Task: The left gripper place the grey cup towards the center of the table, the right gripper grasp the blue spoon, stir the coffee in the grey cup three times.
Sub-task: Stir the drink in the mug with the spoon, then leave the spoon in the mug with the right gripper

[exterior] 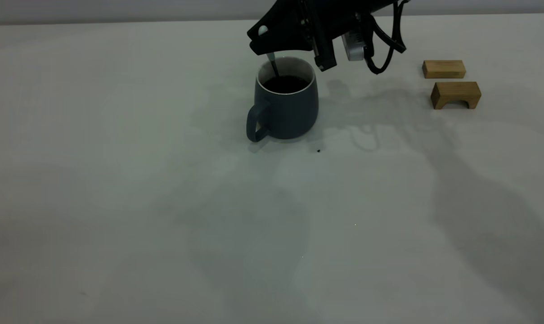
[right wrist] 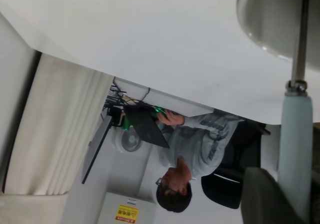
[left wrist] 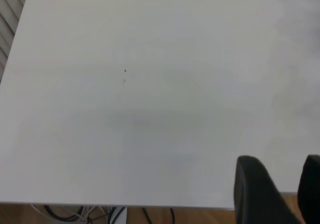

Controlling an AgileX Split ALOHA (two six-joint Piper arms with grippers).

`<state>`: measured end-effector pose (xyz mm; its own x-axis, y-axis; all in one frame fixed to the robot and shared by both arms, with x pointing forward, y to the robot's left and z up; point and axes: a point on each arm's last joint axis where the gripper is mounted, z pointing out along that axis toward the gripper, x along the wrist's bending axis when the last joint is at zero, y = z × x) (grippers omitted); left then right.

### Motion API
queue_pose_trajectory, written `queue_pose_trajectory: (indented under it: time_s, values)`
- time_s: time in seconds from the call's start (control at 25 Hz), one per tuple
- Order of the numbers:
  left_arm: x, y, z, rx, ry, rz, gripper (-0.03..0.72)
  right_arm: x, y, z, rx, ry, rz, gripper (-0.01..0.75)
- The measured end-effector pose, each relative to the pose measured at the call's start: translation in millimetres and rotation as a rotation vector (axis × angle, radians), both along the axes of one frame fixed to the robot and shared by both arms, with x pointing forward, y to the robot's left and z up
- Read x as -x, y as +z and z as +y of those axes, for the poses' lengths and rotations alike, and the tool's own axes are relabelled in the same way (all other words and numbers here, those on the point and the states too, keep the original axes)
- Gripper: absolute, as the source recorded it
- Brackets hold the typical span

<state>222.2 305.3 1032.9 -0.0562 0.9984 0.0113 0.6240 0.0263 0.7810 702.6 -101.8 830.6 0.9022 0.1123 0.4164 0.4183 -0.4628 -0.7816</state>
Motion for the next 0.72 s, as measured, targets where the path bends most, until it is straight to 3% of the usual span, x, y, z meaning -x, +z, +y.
queue_pose_trajectory:
  time_s: [0.52,0.72]
  values:
    - [0,0,0,0.0,0.0,0.0,0.287,0,-2,-16,0.022,0.043,0.002,0.121]
    - [0,0,0,0.0,0.0,0.0,0.287,2,-3,-16,0.039,0.075,0.002,0.2]
